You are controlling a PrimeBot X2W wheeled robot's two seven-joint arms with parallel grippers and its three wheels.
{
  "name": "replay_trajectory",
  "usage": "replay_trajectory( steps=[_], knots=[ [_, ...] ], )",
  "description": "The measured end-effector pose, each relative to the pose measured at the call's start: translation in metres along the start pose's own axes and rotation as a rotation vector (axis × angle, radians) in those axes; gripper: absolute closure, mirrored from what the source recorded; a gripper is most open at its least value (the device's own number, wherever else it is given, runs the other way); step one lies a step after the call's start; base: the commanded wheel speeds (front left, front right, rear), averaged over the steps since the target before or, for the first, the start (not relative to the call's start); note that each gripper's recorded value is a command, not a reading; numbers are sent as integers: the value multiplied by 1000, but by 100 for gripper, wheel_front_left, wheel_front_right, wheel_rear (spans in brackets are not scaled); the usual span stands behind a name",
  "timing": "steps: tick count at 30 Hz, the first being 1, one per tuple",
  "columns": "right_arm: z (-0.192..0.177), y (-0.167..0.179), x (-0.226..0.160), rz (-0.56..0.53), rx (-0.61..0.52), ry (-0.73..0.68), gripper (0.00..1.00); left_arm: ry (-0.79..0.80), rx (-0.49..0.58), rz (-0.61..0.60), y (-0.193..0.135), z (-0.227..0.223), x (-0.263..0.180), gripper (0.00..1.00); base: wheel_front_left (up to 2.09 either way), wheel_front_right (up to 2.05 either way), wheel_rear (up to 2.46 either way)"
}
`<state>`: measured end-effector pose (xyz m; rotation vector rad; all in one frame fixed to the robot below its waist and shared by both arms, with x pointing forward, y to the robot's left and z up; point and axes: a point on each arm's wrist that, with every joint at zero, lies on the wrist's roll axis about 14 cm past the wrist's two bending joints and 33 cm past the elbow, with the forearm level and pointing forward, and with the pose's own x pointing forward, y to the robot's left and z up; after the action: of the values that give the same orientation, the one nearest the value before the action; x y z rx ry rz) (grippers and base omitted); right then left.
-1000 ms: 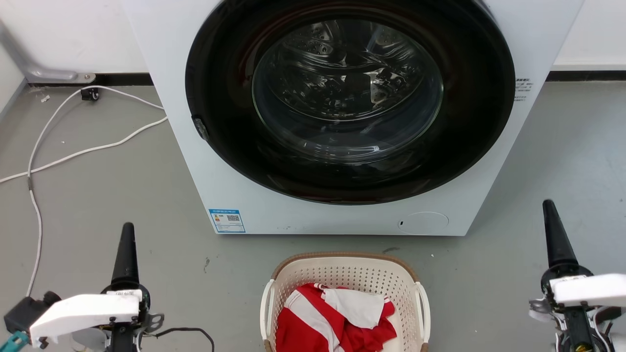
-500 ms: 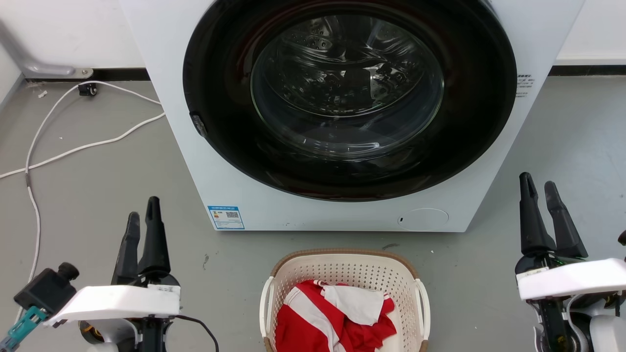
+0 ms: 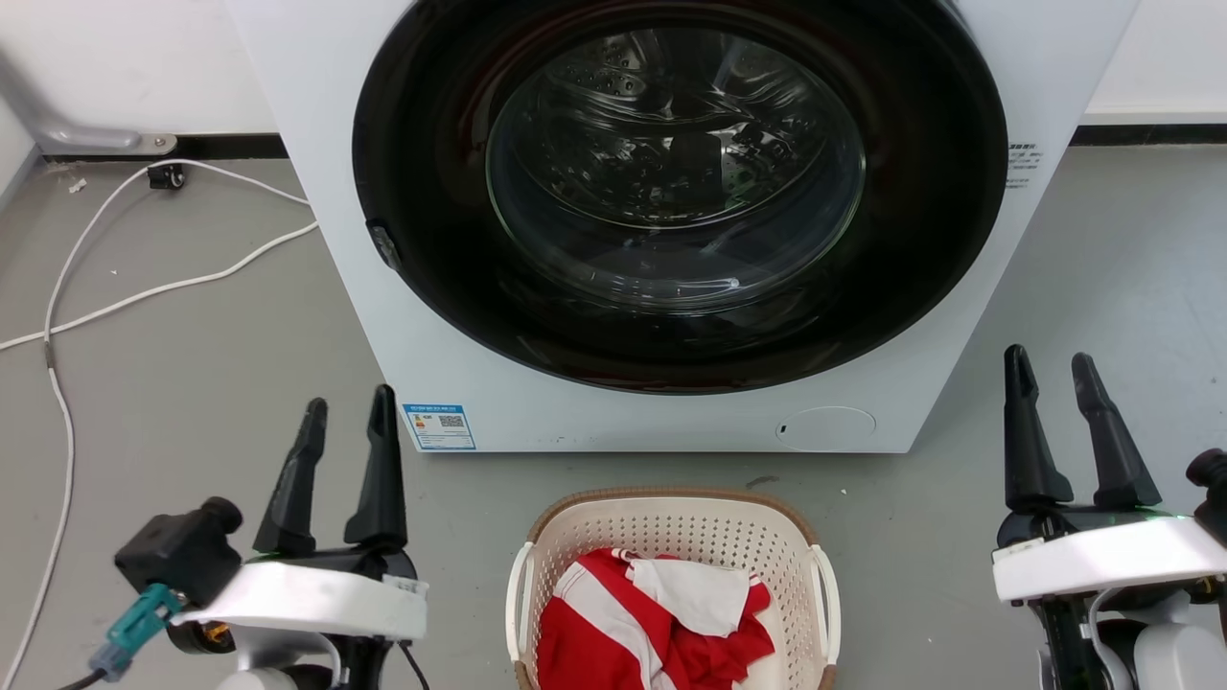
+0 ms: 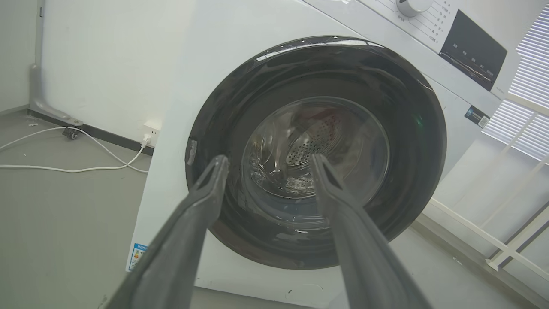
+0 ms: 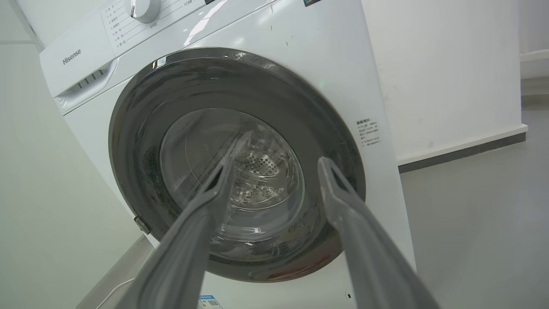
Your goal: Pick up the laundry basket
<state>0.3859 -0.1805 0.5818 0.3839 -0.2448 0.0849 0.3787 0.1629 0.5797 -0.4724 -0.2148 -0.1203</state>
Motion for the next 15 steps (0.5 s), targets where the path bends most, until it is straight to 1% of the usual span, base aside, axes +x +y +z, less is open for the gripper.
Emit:
replay_trajectory(
  steps=[11, 15],
  knots=[
    [-22, -3, -9, 3, -117, 64, 0, 67, 148, -56, -10, -22, -6, 0, 0, 0, 0],
    [-32, -6, -12, 1, -166, 102, 0, 86, 180, -71, -13, -29, -8, 0, 0, 0, 0]
  ],
)
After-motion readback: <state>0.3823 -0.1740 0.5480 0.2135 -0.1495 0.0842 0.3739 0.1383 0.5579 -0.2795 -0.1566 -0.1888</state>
